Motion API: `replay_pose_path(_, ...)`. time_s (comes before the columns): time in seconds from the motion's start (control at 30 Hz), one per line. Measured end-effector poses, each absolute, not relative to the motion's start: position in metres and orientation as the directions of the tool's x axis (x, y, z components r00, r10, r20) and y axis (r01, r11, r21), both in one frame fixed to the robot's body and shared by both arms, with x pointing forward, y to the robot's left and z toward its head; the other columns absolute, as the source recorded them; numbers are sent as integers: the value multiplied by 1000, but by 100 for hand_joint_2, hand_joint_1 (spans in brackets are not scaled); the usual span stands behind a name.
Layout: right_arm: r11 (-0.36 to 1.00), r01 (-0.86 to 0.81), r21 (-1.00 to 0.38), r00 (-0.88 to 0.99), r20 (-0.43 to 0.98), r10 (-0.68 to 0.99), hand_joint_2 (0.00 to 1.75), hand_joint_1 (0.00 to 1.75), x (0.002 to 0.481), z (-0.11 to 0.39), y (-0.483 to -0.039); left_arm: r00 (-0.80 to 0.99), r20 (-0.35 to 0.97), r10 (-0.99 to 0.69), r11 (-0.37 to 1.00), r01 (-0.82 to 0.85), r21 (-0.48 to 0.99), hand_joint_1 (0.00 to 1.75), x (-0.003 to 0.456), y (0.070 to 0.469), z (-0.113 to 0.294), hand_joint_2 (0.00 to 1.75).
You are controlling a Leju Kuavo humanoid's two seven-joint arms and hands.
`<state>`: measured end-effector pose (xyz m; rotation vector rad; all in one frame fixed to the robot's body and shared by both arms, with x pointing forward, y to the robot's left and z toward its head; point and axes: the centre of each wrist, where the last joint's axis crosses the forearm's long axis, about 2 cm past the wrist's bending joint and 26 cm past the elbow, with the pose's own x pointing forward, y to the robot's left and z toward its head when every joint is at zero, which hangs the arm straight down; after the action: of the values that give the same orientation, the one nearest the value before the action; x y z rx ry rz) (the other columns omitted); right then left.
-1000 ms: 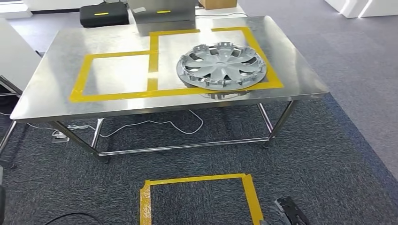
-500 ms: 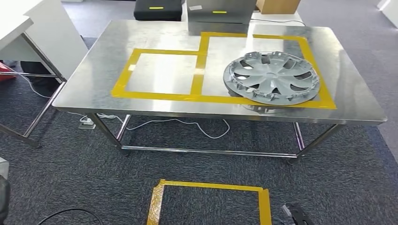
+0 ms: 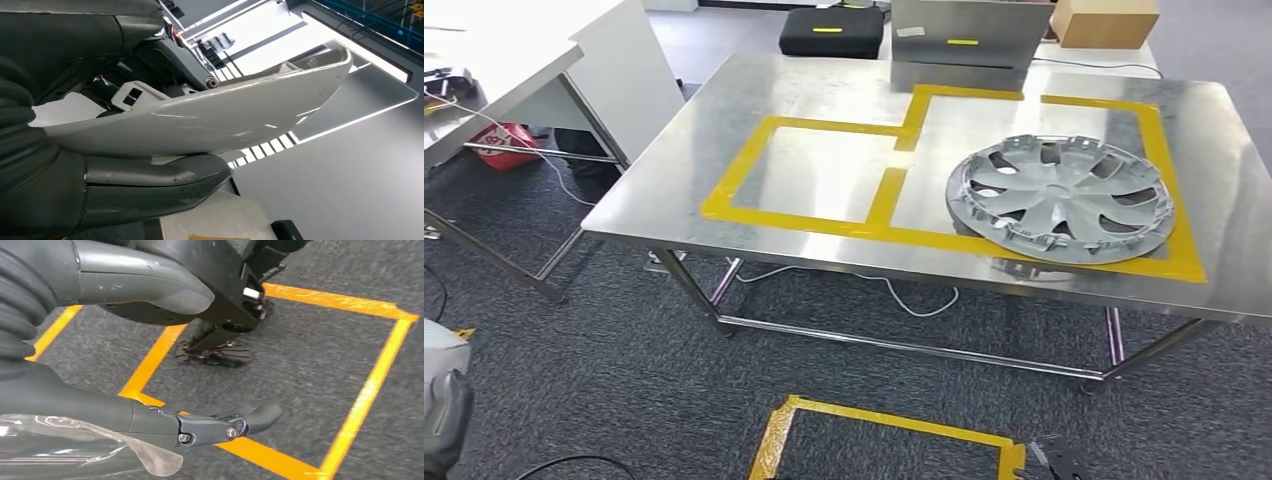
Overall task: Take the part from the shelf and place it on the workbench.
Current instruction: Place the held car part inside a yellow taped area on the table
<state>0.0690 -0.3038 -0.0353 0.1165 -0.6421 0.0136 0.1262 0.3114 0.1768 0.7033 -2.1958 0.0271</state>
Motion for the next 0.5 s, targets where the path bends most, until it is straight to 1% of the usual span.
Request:
replay_pose_path(0.33, 995, -26, 94, 790, 612, -37, 175, 0, 75, -27, -300, -498, 731, -466, 865, -429, 260, 175, 133, 315, 177, 175)
replay_pose_path(0.5, 996, -25, 86, 801, 598, -32, 175, 0, 69, -28, -301, -492, 734, -468, 866, -422, 269, 175, 137, 315, 176, 175)
